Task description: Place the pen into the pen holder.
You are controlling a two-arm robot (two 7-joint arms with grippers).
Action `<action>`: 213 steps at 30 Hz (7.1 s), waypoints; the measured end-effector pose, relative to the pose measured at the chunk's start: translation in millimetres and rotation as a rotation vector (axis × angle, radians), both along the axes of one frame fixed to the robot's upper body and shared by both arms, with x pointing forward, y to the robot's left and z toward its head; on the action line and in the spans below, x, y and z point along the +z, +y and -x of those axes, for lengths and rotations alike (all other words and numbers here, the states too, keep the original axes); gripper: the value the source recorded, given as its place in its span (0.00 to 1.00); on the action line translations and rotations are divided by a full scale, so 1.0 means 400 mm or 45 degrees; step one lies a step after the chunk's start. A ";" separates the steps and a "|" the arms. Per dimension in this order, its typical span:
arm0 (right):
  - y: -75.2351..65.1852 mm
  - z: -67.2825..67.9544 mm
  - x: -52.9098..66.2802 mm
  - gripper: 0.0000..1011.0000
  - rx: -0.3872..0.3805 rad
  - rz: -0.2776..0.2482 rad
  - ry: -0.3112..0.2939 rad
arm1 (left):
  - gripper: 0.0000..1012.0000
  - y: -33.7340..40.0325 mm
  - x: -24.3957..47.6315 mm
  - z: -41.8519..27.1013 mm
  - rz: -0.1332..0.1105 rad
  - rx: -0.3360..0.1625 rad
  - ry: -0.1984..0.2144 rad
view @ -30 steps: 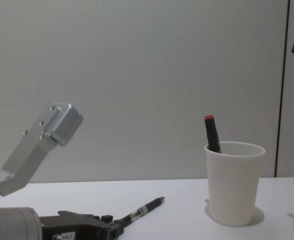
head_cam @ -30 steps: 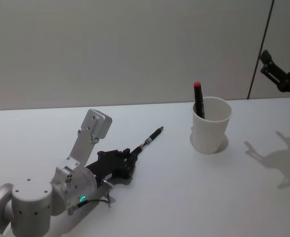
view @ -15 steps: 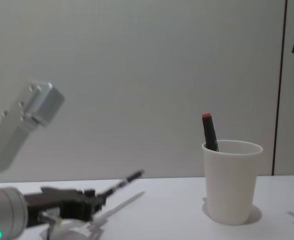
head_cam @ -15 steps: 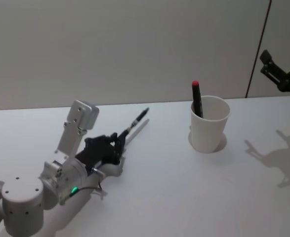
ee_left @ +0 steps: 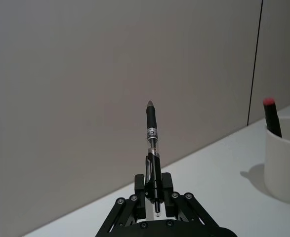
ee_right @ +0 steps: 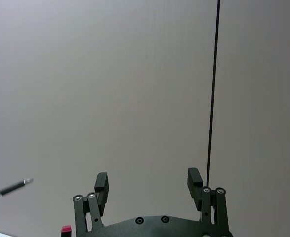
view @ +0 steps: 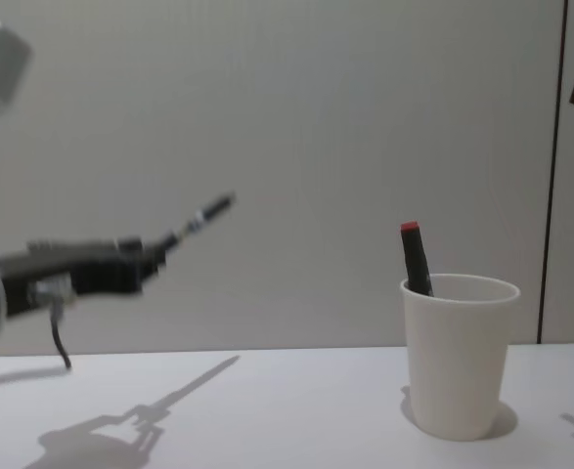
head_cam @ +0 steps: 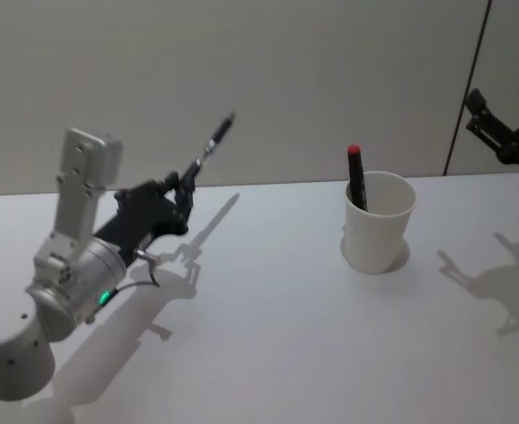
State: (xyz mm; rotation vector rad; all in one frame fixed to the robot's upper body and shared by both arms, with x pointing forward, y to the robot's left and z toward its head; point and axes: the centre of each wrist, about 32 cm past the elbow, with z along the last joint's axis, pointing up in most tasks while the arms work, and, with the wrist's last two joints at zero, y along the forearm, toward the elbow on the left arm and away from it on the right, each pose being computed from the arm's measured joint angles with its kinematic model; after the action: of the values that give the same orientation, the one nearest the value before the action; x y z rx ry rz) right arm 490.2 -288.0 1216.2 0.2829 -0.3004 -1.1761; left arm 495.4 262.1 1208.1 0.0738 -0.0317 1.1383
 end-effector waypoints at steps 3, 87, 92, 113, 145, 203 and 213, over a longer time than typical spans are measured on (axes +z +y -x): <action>0.000 0.000 0.000 0.99 0.000 0.000 0.000 | 0.19 0.010 0.033 0.000 0.046 0.016 -0.076; 0.029 -0.025 0.070 0.99 0.163 -0.194 0.016 | 0.19 -0.027 0.219 0.032 0.466 -0.167 -0.540; 0.045 -0.039 0.110 0.99 0.247 -0.285 0.019 | 0.19 -0.045 0.187 0.039 0.462 -0.187 -0.514; 0.117 -0.088 0.250 0.99 0.607 -0.621 0.057 | 0.19 -0.084 0.132 0.055 0.445 -0.202 -0.472; 0.385 -0.135 0.188 0.99 0.880 -0.706 0.370 | 0.19 -0.093 0.120 0.059 0.442 -0.205 -0.463; 0.367 -0.099 0.331 0.99 0.778 -1.229 0.782 | 0.19 -0.093 0.120 0.059 0.442 -0.205 -0.462; 0.372 -0.100 0.352 0.99 0.828 -1.248 0.832 | 0.19 -0.093 0.120 0.059 0.442 -0.205 -0.462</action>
State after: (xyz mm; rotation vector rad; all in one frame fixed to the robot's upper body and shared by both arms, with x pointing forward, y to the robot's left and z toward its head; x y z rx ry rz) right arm 530.1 -139.3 1357.2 0.7511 0.9186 -0.6259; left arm 471.9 224.9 1255.9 -0.4377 -0.1594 0.9703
